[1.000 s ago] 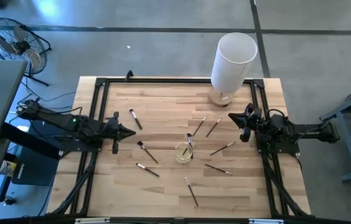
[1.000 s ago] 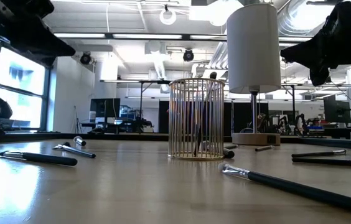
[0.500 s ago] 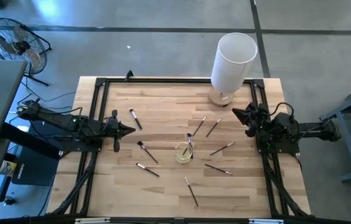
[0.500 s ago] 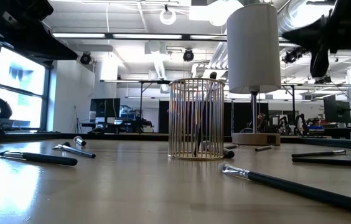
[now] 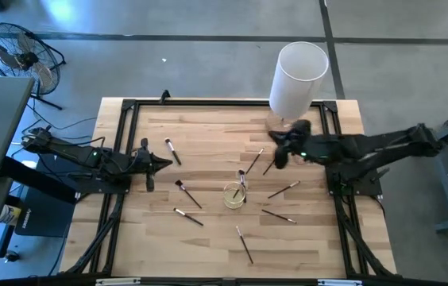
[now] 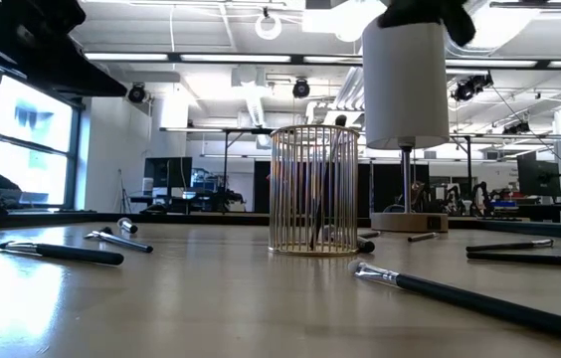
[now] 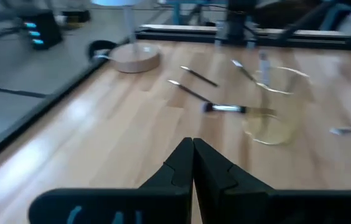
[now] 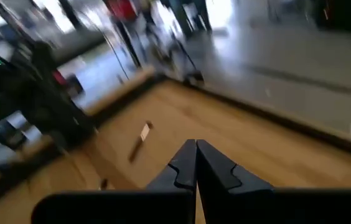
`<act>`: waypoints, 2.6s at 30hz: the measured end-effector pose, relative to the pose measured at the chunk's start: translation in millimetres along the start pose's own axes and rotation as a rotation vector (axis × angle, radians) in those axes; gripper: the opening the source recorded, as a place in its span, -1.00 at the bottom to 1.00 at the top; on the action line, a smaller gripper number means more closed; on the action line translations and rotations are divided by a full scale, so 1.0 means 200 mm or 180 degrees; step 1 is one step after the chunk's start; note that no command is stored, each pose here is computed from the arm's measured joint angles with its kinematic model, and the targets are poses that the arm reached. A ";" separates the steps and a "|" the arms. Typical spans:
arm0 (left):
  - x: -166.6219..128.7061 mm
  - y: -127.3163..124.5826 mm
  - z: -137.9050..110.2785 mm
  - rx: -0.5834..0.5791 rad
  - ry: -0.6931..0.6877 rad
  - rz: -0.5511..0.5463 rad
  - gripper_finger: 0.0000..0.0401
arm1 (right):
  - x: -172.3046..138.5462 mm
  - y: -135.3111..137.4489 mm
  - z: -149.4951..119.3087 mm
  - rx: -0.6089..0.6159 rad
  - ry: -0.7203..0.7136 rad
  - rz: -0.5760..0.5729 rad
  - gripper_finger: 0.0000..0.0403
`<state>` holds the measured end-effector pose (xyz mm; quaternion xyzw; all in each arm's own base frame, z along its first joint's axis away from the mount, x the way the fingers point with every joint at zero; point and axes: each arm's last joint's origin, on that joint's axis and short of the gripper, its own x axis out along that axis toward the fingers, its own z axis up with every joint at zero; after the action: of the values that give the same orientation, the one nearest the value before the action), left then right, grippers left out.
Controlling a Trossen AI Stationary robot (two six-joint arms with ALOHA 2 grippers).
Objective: Put items in baskets/containers
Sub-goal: Put the eyeshadow brush into the mesh organizer
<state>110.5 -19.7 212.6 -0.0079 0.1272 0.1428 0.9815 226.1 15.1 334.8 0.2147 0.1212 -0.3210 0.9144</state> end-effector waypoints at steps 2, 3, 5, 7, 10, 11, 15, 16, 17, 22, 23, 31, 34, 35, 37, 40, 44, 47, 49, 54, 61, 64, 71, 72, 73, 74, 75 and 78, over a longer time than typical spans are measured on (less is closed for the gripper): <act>0.00 0.01 0.00 0.0000 -0.0028 0.0173 -1.00 | 0.05 0.07 0.03 0.0040 0.0389 -0.0241 -1.00; 0.00 0.01 0.00 0.0000 -0.0042 0.0258 -1.00 | 0.08 0.10 0.03 0.0092 0.0565 -0.0351 -1.00; 0.00 0.02 0.00 0.0076 -0.0061 0.0388 -1.00 | 0.12 0.15 0.04 0.0242 0.0900 -0.0587 -1.00; 0.00 0.02 0.00 0.0199 -0.0064 0.0425 -1.00 | 0.16 0.18 0.02 0.0489 0.1205 -0.0899 -1.00; 0.00 0.02 0.01 0.0315 -0.0083 0.0397 -1.00 | 0.20 0.18 -0.03 0.0909 0.1601 -0.1402 -0.99; 0.00 0.02 0.01 0.0350 -0.0097 0.0376 -1.00 | 0.21 0.18 -0.06 0.1035 0.1711 -0.1571 -0.99; 0.00 0.01 0.01 0.0505 -0.0091 0.0341 -1.00 | 0.25 0.14 -0.20 0.1436 0.2107 -0.1979 -0.91; 0.00 0.01 0.01 0.0541 -0.0089 0.0341 -1.00 | 0.27 0.12 -0.25 0.1534 0.2179 -0.2037 -0.89; 0.00 0.01 0.01 0.0578 -0.0089 0.0339 -1.00 | 0.27 0.10 -0.29 0.1632 0.2251 -0.2083 -0.86; 0.00 0.01 0.01 0.0620 -0.0085 0.0335 -1.00 | 0.28 -0.02 -0.48 0.2179 0.2278 -0.2219 -0.67; 0.00 0.01 0.01 0.0628 -0.0084 0.0334 -1.00 | 0.28 -0.06 -0.50 0.2287 0.2266 -0.2258 -0.63; 0.00 0.01 0.01 0.0701 -0.0077 0.0305 -1.00 | 0.23 -0.26 -0.69 0.2989 0.2475 -0.2713 -0.48; 0.00 0.01 0.01 0.0705 -0.0070 0.0304 -1.00 | 0.23 -0.31 -0.73 0.3090 0.2491 -0.2764 -0.48; 0.00 0.01 0.01 0.0709 -0.0065 0.0305 -1.00 | 0.23 -0.32 -0.74 0.3111 0.2503 -0.2805 -0.49; 0.00 0.01 0.01 0.0715 -0.0057 0.0305 -1.00 | 0.23 -0.35 -0.76 0.3137 0.2515 -0.2882 -0.49; 0.00 0.01 0.01 0.0715 -0.0056 0.0304 -1.00 | 0.22 -0.37 -0.77 0.3154 0.2520 -0.2964 -0.49; 0.00 0.01 0.01 0.0716 -0.0055 0.0304 -1.00 | 0.22 -0.40 -0.78 0.3137 0.2517 -0.3103 -0.49; 0.00 0.01 0.01 0.0716 -0.0055 0.0299 -1.00 | 0.21 -0.42 -0.77 0.3100 0.2491 -0.3242 -0.49; 0.00 0.01 0.01 0.0716 -0.0056 0.0297 -1.00 | 0.21 -0.44 -0.77 0.3085 0.2469 -0.3320 -0.49; 0.00 0.01 0.01 0.0716 -0.0055 0.0298 -1.00 | 0.21 -0.46 -0.76 0.3083 0.2409 -0.3452 -0.49; 0.00 0.01 0.01 0.0774 -0.0052 0.0305 -1.00 | 0.22 -0.49 -0.75 0.3158 0.2413 -0.3563 -0.49; 0.00 0.01 0.01 0.0777 -0.0052 0.0311 -1.00 | 0.23 -0.51 -0.79 0.3313 0.2451 -0.3510 -0.49; 0.00 0.01 0.01 0.0777 -0.0052 0.0298 -1.00 | 0.23 -0.54 -0.84 0.3430 0.2454 -0.3475 -0.49; 0.00 0.01 0.01 0.0777 -0.0051 0.0298 -1.00 | 0.23 -0.54 -0.84 0.3419 0.2456 -0.3494 -0.49; 0.00 0.01 0.01 0.0778 -0.0051 0.0298 -1.00 | 0.23 -0.54 -0.84 0.3410 0.2459 -0.3516 -0.49; 0.00 0.01 0.01 0.0778 -0.0051 0.0297 -1.00 | 0.23 -0.54 -0.84 0.3397 0.2459 -0.3538 -0.49; 0.00 0.01 0.01 0.0777 -0.0051 0.0300 -1.00 | 0.22 -0.54 -0.84 0.3385 0.2461 -0.3560 -0.49; 0.00 0.01 0.01 0.0778 -0.0050 0.0302 -1.00 | 0.23 -0.54 -0.84 0.3374 0.2448 -0.3563 -0.49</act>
<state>109.9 -17.2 214.8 0.1189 0.1362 0.1726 0.9683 177.1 -6.3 136.7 0.6157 0.3447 -0.6437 0.2961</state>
